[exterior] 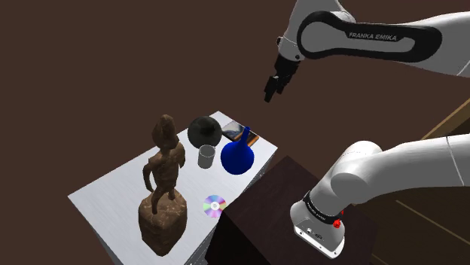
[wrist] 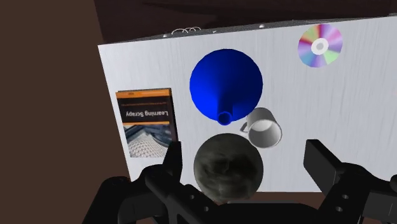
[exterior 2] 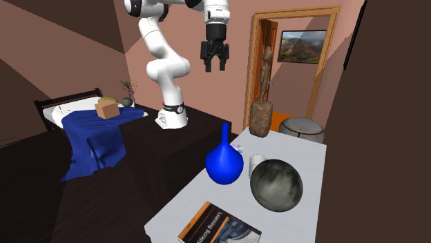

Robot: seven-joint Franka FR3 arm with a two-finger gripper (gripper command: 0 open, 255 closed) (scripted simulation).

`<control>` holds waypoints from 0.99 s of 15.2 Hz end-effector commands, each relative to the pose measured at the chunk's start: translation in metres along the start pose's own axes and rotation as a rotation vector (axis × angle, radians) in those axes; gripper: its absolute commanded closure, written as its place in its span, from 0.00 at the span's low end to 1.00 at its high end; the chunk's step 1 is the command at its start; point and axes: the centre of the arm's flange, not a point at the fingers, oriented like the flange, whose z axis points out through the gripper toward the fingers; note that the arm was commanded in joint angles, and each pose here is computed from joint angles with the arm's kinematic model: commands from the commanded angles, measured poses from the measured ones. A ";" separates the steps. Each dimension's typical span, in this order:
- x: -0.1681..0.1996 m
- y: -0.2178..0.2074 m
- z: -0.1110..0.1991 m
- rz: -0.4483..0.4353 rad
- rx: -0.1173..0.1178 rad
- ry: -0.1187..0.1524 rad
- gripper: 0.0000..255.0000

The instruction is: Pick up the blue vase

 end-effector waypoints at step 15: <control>0.058 0.012 0.196 -0.055 0.080 -0.032 0.00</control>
